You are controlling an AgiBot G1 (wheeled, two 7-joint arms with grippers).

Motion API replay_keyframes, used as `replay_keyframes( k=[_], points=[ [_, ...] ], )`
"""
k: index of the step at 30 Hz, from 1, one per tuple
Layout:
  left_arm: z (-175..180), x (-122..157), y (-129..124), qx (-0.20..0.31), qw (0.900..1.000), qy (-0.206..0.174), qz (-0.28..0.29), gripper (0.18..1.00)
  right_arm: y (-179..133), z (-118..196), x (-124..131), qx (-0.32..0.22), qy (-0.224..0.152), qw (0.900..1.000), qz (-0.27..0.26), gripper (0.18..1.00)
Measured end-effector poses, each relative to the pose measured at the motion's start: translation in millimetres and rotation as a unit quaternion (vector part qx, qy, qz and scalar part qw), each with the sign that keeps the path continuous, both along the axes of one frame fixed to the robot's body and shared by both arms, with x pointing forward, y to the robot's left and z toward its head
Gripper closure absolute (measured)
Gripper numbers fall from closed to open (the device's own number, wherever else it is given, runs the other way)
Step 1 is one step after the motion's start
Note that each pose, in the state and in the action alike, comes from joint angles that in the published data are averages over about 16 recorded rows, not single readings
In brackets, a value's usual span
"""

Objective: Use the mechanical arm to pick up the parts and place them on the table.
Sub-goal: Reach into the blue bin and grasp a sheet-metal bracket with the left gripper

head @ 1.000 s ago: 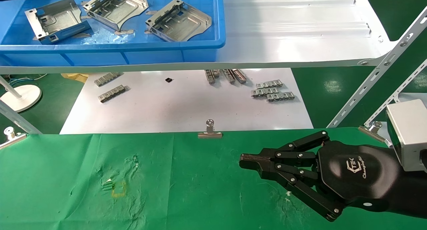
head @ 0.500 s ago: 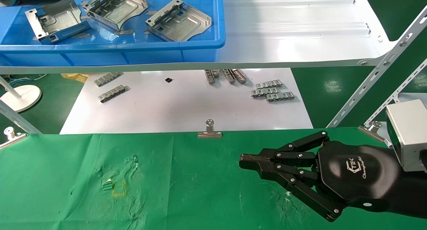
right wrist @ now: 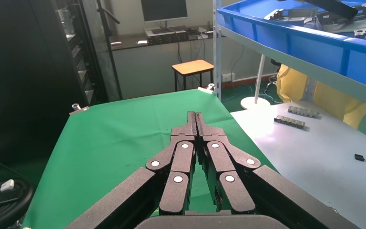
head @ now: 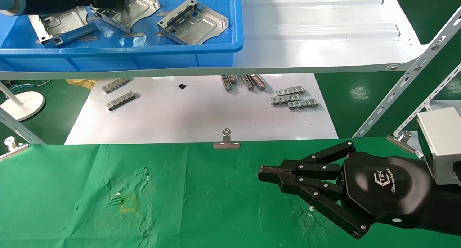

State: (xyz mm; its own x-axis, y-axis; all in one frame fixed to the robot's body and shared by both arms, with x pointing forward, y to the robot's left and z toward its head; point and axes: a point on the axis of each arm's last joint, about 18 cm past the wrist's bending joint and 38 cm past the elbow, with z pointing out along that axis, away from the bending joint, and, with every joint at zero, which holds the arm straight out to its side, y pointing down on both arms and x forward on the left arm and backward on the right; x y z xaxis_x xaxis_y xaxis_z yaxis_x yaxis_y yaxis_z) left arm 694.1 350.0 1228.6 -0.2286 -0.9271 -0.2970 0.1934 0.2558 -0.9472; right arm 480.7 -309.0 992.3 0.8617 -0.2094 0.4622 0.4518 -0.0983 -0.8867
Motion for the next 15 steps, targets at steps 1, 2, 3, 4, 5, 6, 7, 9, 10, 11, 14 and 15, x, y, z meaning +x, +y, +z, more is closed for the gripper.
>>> replay_keyframes(
  k=[1, 2, 3, 4, 5, 6, 7, 9, 10, 11, 14, 15],
  points=[
    [-0.9, -0.1, -0.6, 0.001, 1.0, 0.002, -0.002, 0.409, 0.0, 0.0, 0.0, 0.0, 0.0, 1.0, 0.0, 0.988],
    [-1.9, -0.3, -1.2, 0.003, 1.0, 0.004, -0.004, 0.425, 0.0, 0.0, 0.0, 0.0, 0.0, 1.0, 0.0, 0.988],
    [-2.8, -0.6, -1.9, 0.004, 0.9999, 0.006, -0.007, 0.441, 0.0, 0.0, 0.0, 0.0, 0.0, 1.0, 0.0, 0.988],
    [-3.7, -1.0, -2.6, 0.006, 0.9999, 0.008, -0.01, 0.467, 0.0, 0.0, 0.0, 0.0, 0.0, 1.0, 0.0, 0.988],
    [-4.6, -1.5, -3.3, 0.007, 0.9998, 0.01, -0.013, 0.492, 0.0, 0.0, 0.0, 0.0, 0.0, 1.0, 0.0, 0.988],
    [-5.5, -2.1, -3.9, 0.008, 0.9998, 0.012, -0.017, 0.517, 0.0, 0.0, 0.0, 0.0, 0.0, 1.0, 0.0, 0.988],
    [-6.3, -2.7, -4.6, 0.009, 0.9996, 0.014, -0.02, 0.543, 0.0, 0.0, 0.0, 0.0, 0.0, 1.0, 0.0, 0.988],
    [-7.8, -4.0, -5.9, 0.011, 0.9994, 0.018, -0.028, 0.58, 0.0, 0.0, 0.0, 0.0, 0.0, 1.0, 0.0, 0.987],
    [-8.5, -4.7, -6.6, 0.012, 0.9992, 0.019, -0.032, 0.607, 0.0, 0.0, 0.0, 0.0, 0.0, 1.0, 0.0, 0.987],
    [-9.1, -5.4, -7.2, 0.014, 0.9991, 0.021, -0.035, 0.634, 0.0, 0.0, 0.0, 0.0, 0.0, 1.0, 0.0, 0.987],
    [-10.4, -7.2, -8.9, 0.016, 0.9986, 0.023, -0.045, 0.705, 0.0, 0.0, 0.0, 0.0, 0.0, 1.0, 0.0, 0.986],
    [-10.6, -7.8, -9.4, 0.017, 0.9985, 0.023, -0.047, 0.722, 0.0, 0.0, 0.0, 0.0, 0.0, 1.0, 0.0, 0.984]
  ],
)
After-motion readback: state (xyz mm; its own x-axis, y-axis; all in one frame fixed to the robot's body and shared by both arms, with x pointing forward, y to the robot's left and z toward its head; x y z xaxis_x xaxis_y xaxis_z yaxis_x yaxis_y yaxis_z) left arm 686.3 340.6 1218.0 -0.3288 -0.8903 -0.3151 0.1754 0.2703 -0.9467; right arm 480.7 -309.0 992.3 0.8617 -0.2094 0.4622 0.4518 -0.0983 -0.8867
